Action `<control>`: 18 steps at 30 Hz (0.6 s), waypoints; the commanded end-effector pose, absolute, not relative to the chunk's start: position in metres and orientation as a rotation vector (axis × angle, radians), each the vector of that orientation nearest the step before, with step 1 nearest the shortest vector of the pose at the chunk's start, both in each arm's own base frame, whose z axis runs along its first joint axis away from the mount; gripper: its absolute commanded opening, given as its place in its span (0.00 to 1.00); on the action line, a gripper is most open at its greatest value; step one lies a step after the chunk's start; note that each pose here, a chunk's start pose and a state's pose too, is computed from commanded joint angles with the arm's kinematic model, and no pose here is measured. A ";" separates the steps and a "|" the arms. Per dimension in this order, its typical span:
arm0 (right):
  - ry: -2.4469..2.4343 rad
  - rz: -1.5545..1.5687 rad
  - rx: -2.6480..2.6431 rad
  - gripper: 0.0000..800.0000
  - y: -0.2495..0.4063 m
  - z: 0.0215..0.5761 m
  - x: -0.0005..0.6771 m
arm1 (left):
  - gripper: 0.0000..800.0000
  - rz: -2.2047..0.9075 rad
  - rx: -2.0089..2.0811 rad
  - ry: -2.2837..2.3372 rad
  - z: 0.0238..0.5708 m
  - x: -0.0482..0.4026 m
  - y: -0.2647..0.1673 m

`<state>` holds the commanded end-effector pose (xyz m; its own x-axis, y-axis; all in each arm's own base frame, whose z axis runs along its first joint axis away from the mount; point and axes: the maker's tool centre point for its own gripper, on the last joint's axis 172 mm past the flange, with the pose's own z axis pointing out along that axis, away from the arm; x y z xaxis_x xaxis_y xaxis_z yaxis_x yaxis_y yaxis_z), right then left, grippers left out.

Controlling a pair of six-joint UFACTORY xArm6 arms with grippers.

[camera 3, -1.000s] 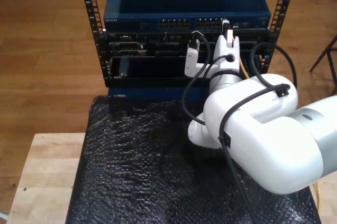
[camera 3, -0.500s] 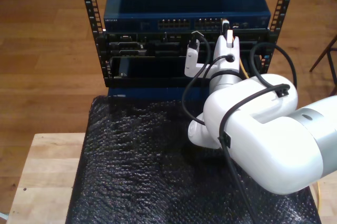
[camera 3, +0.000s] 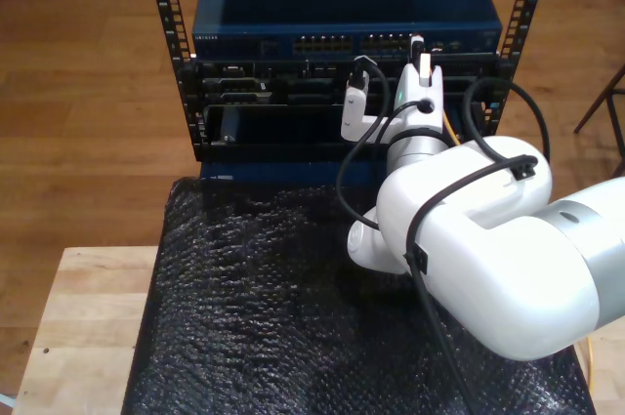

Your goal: Grab the cable and plug it in

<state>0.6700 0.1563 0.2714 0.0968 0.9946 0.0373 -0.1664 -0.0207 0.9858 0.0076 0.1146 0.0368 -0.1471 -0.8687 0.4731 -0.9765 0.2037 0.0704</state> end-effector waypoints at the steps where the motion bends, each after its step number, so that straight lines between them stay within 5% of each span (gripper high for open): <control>1: 1.002 1.232 1.152 0.00 0.157 0.272 0.670 | 1.00 0.354 1.718 -2.075 0.037 0.008 0.115; 18: 1.007 1.239 1.164 0.00 0.159 0.274 0.677 | 1.00 0.355 1.717 -2.074 0.037 0.008 0.115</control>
